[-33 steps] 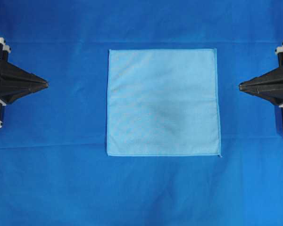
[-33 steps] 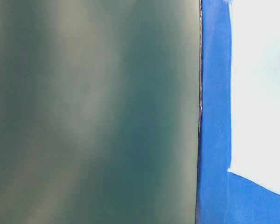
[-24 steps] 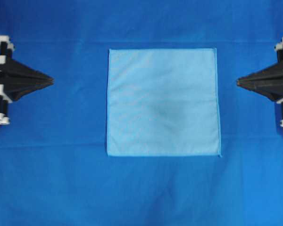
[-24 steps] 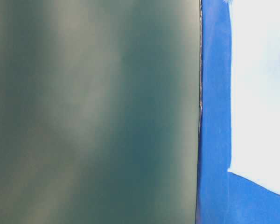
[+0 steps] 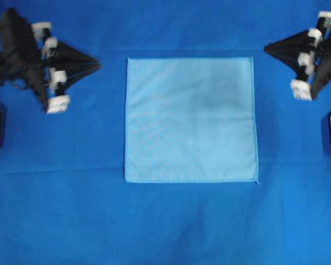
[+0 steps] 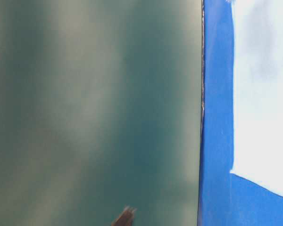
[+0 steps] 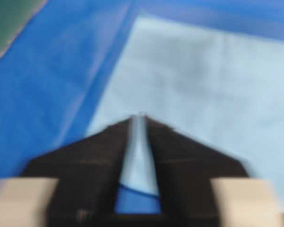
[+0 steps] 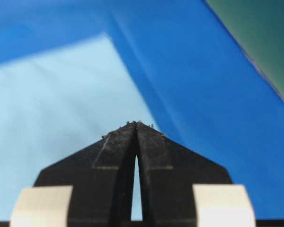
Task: Fold the light blue towel.
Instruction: 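Move both grippers to the towel's top corners, left and right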
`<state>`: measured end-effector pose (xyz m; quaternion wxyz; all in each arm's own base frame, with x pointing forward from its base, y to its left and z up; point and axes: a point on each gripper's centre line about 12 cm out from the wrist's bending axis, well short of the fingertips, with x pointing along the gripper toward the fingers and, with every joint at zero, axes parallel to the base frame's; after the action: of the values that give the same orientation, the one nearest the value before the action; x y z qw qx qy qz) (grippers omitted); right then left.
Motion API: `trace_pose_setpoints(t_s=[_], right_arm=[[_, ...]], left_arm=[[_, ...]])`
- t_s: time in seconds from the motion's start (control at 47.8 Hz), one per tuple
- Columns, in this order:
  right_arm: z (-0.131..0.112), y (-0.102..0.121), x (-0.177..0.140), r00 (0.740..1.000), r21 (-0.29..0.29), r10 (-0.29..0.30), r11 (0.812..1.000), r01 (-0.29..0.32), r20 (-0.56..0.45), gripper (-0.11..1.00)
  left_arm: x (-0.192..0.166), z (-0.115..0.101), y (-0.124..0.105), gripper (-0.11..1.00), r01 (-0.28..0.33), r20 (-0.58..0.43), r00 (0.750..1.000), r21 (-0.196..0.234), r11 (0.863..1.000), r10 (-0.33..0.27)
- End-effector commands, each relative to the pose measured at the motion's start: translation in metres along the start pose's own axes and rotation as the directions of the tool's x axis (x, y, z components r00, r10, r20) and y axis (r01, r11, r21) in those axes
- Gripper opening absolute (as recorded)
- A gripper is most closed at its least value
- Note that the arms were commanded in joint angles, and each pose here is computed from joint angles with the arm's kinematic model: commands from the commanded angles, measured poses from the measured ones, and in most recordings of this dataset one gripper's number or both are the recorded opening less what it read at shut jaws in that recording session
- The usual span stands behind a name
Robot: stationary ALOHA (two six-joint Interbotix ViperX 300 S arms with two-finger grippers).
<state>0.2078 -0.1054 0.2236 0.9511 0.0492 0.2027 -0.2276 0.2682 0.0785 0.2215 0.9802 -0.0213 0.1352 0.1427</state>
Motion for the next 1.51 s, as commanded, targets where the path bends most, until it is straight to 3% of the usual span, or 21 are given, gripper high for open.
trace_pose_setpoints(t_s=[0.0, 0.063, 0.167, 0.23, 0.272, 0.418, 0.732, 0.962, 1.087, 1.171, 1.317, 1.443, 1.485], right_arm=[[0.000, -0.012, 0.015, 0.998, 0.012, -0.044, 0.999, 0.044, -0.053, 0.01], [-0.006, -0.018, 0.025, 0.993, 0.011, -0.060, 0.998, 0.062, -0.102, 0.09], [-0.017, -0.024, 0.043, 0.981, -0.012, -0.076, 0.997, 0.075, -0.181, 0.40], [-0.024, -0.028, 0.053, 0.972, -0.026, -0.084, 0.996, 0.080, -0.219, 0.58], [-0.029, -0.031, 0.059, 0.965, -0.028, -0.088, 0.996, 0.084, -0.246, 0.63], [-0.047, -0.038, 0.080, 0.940, -0.031, -0.096, 0.995, 0.091, -0.328, 0.58], [-0.077, -0.047, 0.108, 0.904, -0.023, -0.099, 0.995, 0.098, -0.417, 0.58], [-0.092, -0.048, 0.114, 0.886, -0.018, -0.097, 0.995, 0.099, -0.453, 0.58], [-0.094, -0.048, 0.116, 0.885, -0.018, -0.096, 0.995, 0.098, -0.455, 0.55], [-0.095, -0.048, 0.115, 0.882, -0.020, -0.095, 0.995, 0.097, -0.462, 0.42], [-0.096, -0.048, 0.115, 0.872, -0.021, -0.095, 0.995, 0.097, -0.480, 0.03], [-0.096, -0.048, 0.115, 0.872, -0.021, -0.095, 0.995, 0.097, -0.480, 0.02], [-0.096, -0.048, 0.115, 0.873, -0.021, -0.095, 0.995, 0.097, -0.478, 0.02]], left_arm=[[0.018, 0.002, 0.007, 0.31, -0.022, -0.018, 1.000, -0.002, 1.000, 0.022], [0.029, -0.003, 0.012, 0.51, -0.037, -0.048, 0.998, -0.006, 0.999, 0.036], [0.050, -0.016, 0.024, 0.79, -0.070, -0.109, 0.992, -0.015, 0.997, 0.068], [0.064, -0.025, 0.031, 0.84, -0.089, -0.148, 0.985, -0.018, 0.996, 0.086], [0.072, -0.031, 0.035, 0.84, -0.100, -0.169, 0.981, -0.021, 0.995, 0.095], [0.098, -0.053, 0.046, 0.83, -0.122, -0.239, 0.965, -0.027, 0.992, 0.112], [0.127, -0.099, 0.068, 0.83, -0.171, -0.346, 0.927, -0.035, 0.985, 0.148], [0.130, -0.104, 0.073, 0.81, -0.170, -0.361, 0.920, -0.007, 0.985, 0.156], [0.130, -0.106, 0.072, 0.77, -0.167, -0.372, 0.916, -0.006, 0.986, 0.152], [0.130, -0.108, 0.067, 0.69, -0.152, -0.394, 0.908, 0.000, 0.988, 0.140], [0.129, -0.111, 0.061, 0.33, -0.134, -0.435, 0.892, 0.005, 0.991, 0.123], [0.128, -0.107, 0.061, 0.03, -0.133, -0.430, 0.895, 0.006, 0.991, 0.123], [0.128, -0.106, 0.061, 0.02, -0.133, -0.428, 0.895, 0.006, 0.991, 0.123]])
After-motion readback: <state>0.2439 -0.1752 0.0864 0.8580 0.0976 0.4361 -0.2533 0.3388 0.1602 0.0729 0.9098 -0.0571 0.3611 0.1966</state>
